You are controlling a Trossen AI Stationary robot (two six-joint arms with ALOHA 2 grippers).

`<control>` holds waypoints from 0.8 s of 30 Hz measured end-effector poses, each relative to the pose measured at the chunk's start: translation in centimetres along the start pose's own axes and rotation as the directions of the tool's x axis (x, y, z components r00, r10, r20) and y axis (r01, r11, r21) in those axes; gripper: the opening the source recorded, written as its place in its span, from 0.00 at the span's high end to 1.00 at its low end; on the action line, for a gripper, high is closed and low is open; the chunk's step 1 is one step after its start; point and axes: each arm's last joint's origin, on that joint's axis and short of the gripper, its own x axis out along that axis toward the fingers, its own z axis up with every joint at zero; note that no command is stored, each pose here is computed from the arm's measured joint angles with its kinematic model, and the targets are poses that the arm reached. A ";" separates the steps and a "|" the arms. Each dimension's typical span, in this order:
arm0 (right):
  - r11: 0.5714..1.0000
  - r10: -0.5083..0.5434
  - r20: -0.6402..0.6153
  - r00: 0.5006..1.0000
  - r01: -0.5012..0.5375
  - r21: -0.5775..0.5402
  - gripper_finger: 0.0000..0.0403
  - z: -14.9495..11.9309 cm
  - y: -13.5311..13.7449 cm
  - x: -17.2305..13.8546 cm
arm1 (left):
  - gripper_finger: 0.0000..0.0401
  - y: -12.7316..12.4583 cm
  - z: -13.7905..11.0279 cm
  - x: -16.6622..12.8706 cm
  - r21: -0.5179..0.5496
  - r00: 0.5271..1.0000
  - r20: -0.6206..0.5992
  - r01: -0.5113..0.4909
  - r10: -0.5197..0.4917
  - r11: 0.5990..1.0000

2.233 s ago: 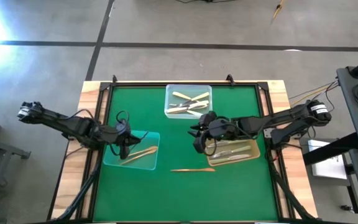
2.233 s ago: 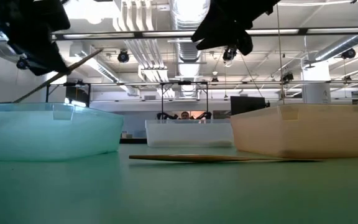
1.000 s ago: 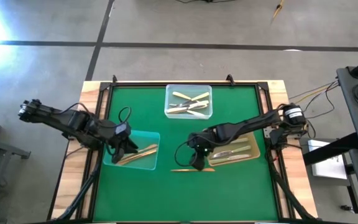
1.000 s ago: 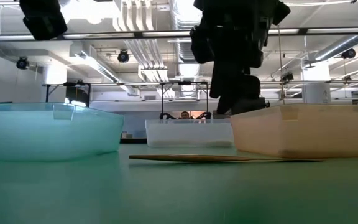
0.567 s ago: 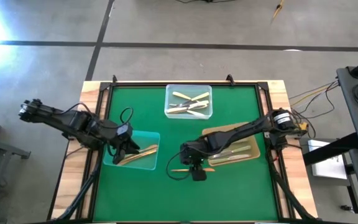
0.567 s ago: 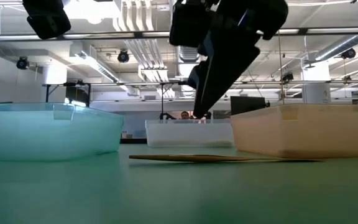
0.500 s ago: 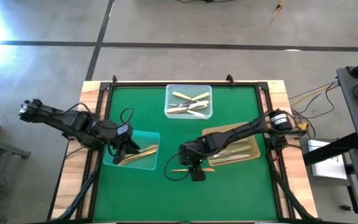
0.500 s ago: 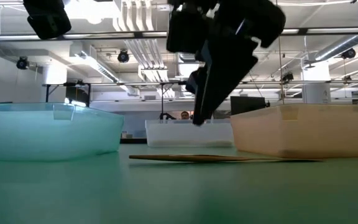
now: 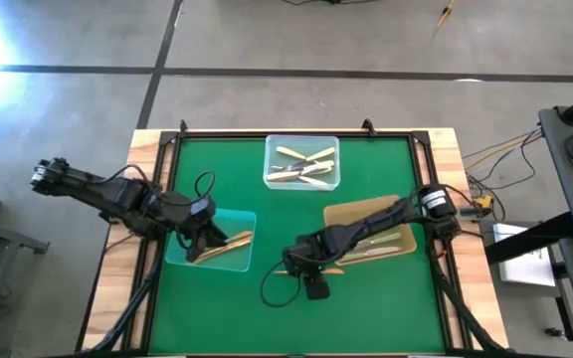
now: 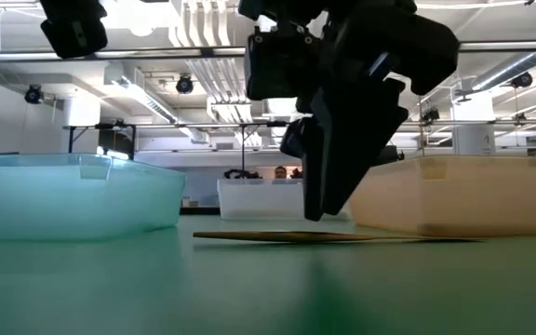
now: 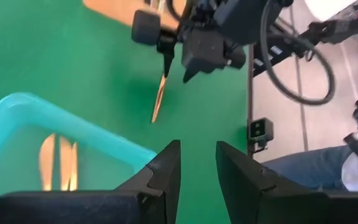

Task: Sort silverware by color (type)
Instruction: Put the gold knife into the blue bin

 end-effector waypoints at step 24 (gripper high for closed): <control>0.987 -0.156 0.139 0.978 0.148 0.065 0.65 0.7 0.6 0.5 | 0.79 -1.4 1.0 4.5 0.050 0.998 0.007 0.069 -0.069 0.996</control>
